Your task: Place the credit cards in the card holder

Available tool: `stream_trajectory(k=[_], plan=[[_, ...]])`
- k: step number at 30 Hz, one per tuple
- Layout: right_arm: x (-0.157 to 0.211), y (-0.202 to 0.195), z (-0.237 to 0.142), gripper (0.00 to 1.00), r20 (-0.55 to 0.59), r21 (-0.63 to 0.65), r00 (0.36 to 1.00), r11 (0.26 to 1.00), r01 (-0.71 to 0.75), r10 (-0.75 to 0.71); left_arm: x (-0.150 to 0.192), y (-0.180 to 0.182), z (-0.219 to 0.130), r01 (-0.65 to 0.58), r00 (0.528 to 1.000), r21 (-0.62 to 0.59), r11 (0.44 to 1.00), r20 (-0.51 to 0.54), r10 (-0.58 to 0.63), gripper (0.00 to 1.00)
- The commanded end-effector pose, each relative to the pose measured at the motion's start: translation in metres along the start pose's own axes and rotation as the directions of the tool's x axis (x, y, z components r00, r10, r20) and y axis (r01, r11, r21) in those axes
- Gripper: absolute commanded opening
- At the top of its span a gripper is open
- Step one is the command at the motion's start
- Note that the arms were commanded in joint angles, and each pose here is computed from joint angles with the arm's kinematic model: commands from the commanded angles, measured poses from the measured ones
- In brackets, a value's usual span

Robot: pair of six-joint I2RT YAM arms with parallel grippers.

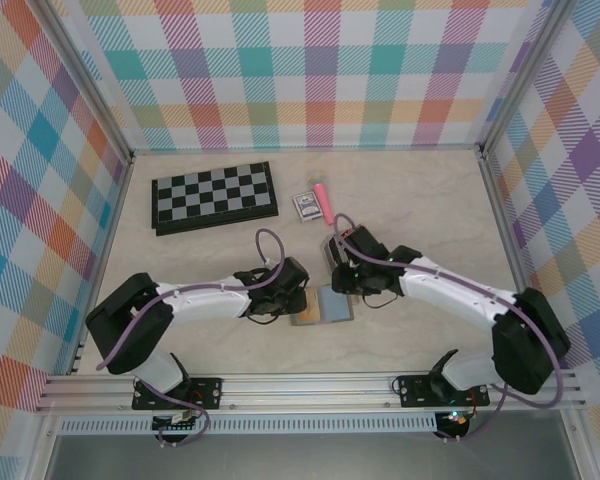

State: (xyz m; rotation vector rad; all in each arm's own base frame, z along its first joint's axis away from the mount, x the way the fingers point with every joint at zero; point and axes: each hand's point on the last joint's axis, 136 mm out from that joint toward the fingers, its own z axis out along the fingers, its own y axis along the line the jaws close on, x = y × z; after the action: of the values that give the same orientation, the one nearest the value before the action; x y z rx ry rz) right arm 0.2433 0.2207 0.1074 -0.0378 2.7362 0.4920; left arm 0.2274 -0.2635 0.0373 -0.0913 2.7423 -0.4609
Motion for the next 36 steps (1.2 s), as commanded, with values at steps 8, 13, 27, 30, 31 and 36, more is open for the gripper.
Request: stream_trajectory(k=[8, 13, 27, 30, 31, 36], plan=[[-0.067, -0.023, -0.014, 0.43, -0.011, 0.117, 0.977, 0.970, 0.214, -0.214, -0.047, 0.006, -0.032, 0.095, 0.992, 0.042, 0.995, 0.074, -0.098, 0.59], [-0.076, 0.000, 0.014, 0.42, -0.075, 0.088, 0.959, 0.956, 0.279, -0.273, -0.060, 0.001, -0.029, 0.132, 0.988, 0.077, 0.988, 0.069, -0.138, 0.61], [-0.090, -0.009, 0.060, 0.40, -0.146, 0.366, 0.922, 0.847, 0.386, -0.358, -0.073, 0.001, -0.031, 0.203, 0.972, 0.107, 0.973, 0.102, -0.214, 0.68], [-0.089, -0.011, 0.065, 0.40, -0.160, 0.387, 0.914, 0.829, 0.405, -0.372, -0.072, 0.005, -0.032, 0.214, 0.968, 0.099, 0.972, 0.111, -0.224, 0.68], [-0.090, -0.013, 0.067, 0.40, -0.163, 0.400, 0.912, 0.820, 0.409, -0.376, -0.071, 0.006, -0.032, 0.216, 0.968, 0.096, 0.972, 0.112, -0.226, 0.68], [-0.085, -0.018, 0.077, 0.41, -0.188, 0.415, 0.909, 0.809, 0.417, -0.372, -0.070, 0.009, -0.032, 0.223, 0.966, 0.091, 0.971, 0.116, -0.233, 0.68]])
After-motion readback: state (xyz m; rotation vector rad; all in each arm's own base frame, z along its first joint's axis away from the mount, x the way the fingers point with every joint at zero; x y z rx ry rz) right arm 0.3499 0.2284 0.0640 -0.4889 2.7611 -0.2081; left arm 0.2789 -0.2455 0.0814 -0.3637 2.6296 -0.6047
